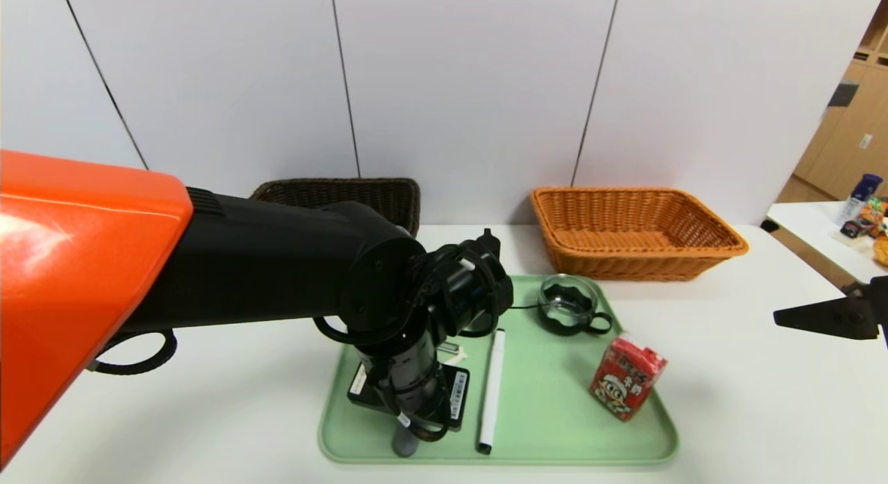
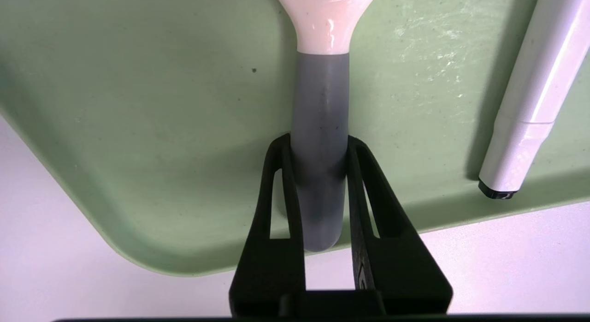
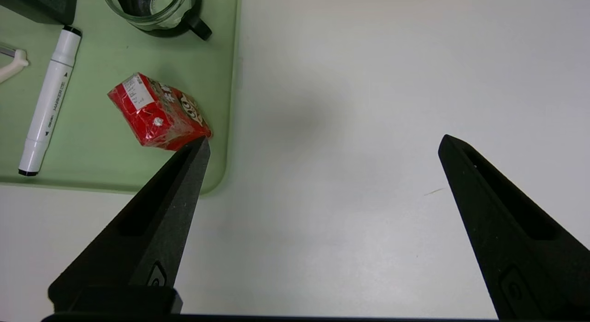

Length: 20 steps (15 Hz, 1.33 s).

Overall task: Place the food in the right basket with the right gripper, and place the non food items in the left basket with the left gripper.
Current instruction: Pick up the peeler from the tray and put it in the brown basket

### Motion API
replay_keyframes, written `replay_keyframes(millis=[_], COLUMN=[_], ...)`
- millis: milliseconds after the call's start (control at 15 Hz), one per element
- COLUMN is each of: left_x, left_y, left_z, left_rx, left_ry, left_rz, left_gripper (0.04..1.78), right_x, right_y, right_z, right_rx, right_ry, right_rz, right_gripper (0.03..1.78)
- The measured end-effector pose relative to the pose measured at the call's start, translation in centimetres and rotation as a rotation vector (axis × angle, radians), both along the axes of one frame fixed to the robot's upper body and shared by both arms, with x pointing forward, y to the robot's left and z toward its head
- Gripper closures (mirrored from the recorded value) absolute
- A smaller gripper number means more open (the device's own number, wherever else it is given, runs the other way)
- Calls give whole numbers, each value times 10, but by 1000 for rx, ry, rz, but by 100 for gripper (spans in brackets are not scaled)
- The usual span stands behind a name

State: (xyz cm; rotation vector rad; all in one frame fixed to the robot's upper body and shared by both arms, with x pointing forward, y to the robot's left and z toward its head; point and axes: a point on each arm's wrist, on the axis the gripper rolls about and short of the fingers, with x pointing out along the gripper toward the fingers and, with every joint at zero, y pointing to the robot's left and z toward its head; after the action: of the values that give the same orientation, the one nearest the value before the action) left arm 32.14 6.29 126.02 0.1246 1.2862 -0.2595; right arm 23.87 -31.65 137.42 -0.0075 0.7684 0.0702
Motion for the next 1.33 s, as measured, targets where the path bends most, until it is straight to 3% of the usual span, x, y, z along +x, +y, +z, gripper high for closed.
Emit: replay_keyframes(millis=[267, 733, 1133, 1333], left_x=[-2, -9, -37, -59], left_y=[2, 9, 36, 60], left_z=[5, 52, 94, 123], left_rx=[-10, -121, -255, -352], left_ry=[-4, -104, -12, 1], left_rz=[-2, -24, -78, -113], left_gripper=[152, 152, 152, 152], right_x=[-3, -4, -3, 1], right_y=[0, 2, 3, 4], right_z=[-1, 1, 2, 7], right_rx=[6, 16, 34, 89], right_ry=[-3, -18, -25, -67], right_rz=[3, 23, 39, 71], right_gripper=[10, 10, 10, 10])
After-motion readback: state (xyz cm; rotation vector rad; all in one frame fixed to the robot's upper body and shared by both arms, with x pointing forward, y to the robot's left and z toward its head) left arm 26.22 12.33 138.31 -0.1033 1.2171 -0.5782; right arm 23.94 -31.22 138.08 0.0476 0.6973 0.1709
